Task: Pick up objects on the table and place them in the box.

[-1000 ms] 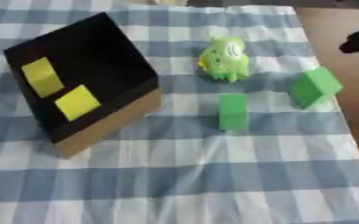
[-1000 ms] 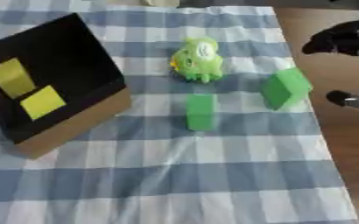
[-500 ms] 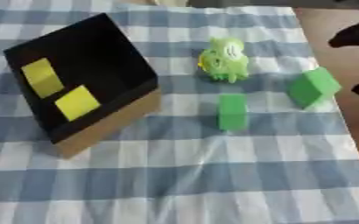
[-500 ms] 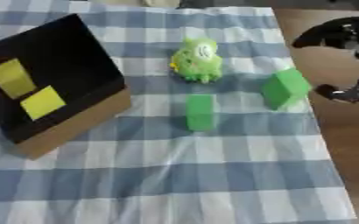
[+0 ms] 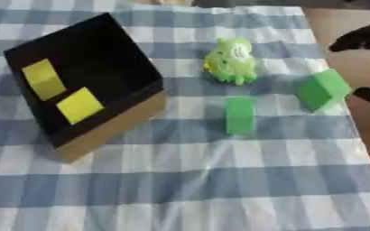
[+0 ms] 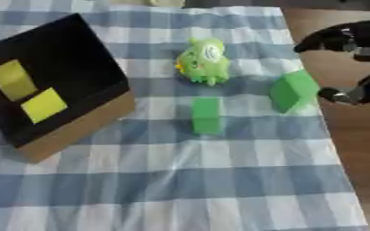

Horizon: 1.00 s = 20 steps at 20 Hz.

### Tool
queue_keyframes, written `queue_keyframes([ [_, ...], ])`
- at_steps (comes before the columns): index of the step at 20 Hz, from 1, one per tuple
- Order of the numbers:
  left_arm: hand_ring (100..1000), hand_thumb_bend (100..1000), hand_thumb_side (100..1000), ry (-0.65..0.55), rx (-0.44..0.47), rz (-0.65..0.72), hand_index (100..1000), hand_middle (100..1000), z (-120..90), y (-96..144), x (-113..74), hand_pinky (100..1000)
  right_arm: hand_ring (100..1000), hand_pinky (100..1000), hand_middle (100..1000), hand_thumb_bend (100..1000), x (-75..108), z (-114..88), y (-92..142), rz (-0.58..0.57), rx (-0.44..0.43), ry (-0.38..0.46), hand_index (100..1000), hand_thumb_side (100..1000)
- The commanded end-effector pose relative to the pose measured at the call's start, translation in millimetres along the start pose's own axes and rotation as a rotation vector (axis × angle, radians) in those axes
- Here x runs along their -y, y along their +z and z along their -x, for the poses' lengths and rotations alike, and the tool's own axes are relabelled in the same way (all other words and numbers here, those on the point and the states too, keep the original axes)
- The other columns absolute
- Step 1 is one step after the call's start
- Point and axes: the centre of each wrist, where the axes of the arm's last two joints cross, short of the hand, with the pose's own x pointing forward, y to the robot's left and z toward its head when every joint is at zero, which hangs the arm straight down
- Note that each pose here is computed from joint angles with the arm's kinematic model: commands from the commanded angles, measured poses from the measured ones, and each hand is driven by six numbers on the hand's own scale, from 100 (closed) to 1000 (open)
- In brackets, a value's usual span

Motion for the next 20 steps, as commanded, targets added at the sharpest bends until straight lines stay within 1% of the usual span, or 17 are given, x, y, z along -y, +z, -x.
queue_keyframes([
  [1, 917, 580, 640, 0.009, 0.029, 0.006, 815, 776, -5.3, -6.0, -0.7, 745, 964, 966, 907, 298, 12.8, 4.7, 6.6, -0.043, 0.01, 0.023, 1000, 302],
  [2, 918, 580, 641, 0.01, 0.028, 0.007, 815, 777, -5.4, -5.9, -0.6, 745, 965, 968, 908, 321, 13.3, 5.6, 6.0, -0.046, 0.009, 0.021, 1000, 286],
  [3, 918, 579, 641, 0.011, 0.027, 0.009, 815, 777, -5.5, -5.8, -0.4, 745, 966, 968, 909, 331, 13.6, 6.4, 5.3, -0.05, 0.007, 0.021, 1000, 289],
  [11, 919, 578, 642, 0.016, 0.024, 0.013, 815, 778, -5.8, -5.3, 0.5, 745, 963, 965, 905, 314, 10.0, 11.1, -3.5, -0.059, 0.002, 0.016, 1000, 321],
  [16, 919, 578, 642, 0.02, 0.024, 0.012, 815, 778, -6.2, -5.7, 1.2, 745, 962, 965, 904, 308, 4.0, 13.1, -9.6, -0.09, 0.003, 0.009, 1000, 349],
  [20, 920, 577, 642, 0.021, 0.023, 0.01, 815, 778, -6.3, -5.9, 1.5, 745, 962, 966, 905, 309, -0.5, 14.6, -12.1, -0.114, 0.002, 0.003, 1000, 355],
])
